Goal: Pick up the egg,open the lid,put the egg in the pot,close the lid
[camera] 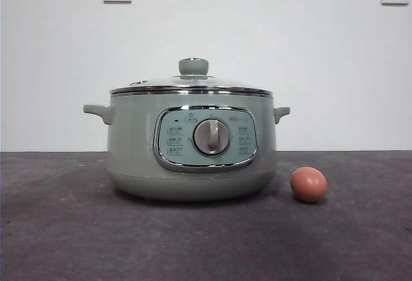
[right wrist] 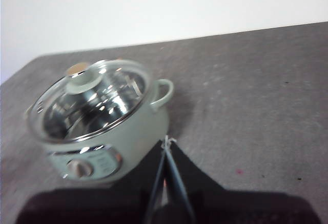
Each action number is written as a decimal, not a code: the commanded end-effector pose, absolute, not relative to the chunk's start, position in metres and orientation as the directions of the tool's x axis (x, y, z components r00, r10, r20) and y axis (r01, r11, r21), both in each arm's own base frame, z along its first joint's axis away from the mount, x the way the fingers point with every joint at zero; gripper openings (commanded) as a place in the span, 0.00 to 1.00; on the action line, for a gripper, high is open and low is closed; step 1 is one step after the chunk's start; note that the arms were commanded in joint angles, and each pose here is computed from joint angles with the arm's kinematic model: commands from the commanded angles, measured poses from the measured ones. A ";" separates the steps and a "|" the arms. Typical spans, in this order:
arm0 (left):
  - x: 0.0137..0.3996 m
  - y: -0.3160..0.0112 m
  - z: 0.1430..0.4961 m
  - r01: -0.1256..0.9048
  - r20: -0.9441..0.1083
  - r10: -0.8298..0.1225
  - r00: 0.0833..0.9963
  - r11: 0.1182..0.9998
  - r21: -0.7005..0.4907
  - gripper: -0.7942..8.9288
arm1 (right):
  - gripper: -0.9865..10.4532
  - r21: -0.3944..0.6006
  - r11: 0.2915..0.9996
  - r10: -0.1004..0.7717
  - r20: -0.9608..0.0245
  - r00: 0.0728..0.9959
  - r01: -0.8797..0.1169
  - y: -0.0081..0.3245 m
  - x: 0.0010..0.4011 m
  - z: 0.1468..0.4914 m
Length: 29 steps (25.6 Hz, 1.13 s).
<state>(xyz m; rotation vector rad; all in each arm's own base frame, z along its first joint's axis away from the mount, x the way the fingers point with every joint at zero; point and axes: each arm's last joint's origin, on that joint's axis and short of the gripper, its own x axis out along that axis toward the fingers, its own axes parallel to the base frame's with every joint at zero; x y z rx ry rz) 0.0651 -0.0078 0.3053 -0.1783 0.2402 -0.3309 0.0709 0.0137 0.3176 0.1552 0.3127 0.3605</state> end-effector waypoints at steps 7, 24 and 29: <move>0.061 -0.010 0.352 0.386 -0.303 -0.415 0.857 0.909 -0.155 0.08 | 0.08 0.114 0.902 0.423 -0.417 0.804 -0.416 0.015 0.072 0.357; 0.090 -0.013 0.357 0.504 -0.377 -0.580 0.723 0.815 -0.287 0.73 | 0.59 0.165 0.861 0.492 -0.508 0.707 -0.481 0.019 0.089 0.362; 0.099 -0.014 0.359 0.520 -0.356 -0.588 0.726 0.808 -0.275 0.72 | 0.59 0.191 0.842 0.525 -0.507 0.683 -0.505 0.020 0.094 0.362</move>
